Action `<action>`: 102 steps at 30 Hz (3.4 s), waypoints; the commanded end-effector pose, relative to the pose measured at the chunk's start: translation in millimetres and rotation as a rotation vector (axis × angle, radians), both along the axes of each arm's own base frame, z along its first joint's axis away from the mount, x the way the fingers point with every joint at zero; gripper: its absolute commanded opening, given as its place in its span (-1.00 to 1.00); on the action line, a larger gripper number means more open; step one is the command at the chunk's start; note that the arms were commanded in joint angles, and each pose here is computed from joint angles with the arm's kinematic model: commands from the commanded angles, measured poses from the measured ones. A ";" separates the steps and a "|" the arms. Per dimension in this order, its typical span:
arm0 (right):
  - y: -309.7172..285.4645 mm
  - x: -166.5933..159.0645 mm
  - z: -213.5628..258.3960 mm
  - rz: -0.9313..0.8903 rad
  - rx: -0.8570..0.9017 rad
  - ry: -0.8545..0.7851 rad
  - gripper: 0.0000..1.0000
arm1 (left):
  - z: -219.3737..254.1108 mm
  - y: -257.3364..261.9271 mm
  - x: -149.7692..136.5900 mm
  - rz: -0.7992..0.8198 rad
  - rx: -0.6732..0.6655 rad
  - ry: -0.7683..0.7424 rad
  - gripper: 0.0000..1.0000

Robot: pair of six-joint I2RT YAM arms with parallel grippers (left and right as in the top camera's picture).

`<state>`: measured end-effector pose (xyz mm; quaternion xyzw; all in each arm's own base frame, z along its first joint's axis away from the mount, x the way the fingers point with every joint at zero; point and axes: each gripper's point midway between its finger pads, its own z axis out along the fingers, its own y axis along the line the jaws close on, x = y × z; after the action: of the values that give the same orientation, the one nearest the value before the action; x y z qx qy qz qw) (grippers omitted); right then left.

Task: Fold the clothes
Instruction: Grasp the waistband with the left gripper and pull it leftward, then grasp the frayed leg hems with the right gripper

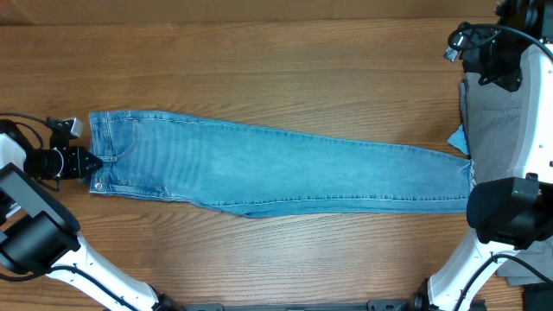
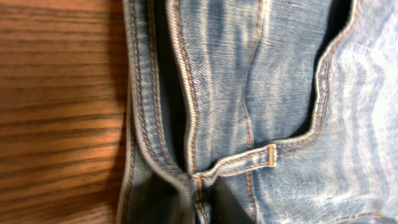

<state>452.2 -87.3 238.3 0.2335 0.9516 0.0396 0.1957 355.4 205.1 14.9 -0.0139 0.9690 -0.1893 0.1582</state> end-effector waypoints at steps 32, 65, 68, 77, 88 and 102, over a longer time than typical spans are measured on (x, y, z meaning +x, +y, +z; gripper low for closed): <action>-1.5 1.4 -2.8 -0.004 0.007 0.001 1.00 | 50.7 137.9 -10.3 0.424 0.578 0.261 1.00; 46.6 -82.7 -167.5 0.191 0.302 0.404 1.00 | 138.2 -12.0 58.1 0.385 -0.177 0.066 0.99; 61.4 -91.6 -181.7 0.227 0.386 0.405 0.97 | 137.9 -15.9 59.9 0.375 -0.174 0.068 1.00; 76.8 -129.8 -211.2 0.273 0.456 0.496 1.00 | 138.0 -19.8 61.8 0.366 -0.174 0.068 1.00; 97.4 -152.6 -241.4 0.280 0.531 0.506 0.98 | 138.0 -20.1 62.2 0.365 -0.173 0.067 0.99; 95.1 -162.8 -269.0 0.123 0.376 0.591 -0.78 | 137.9 -19.7 62.8 0.364 -0.172 0.065 0.99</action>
<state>309.9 29.7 0.7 0.1692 0.9504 0.2434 -0.0939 412.4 188.2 150.5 -0.2093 0.9381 -0.2309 0.1514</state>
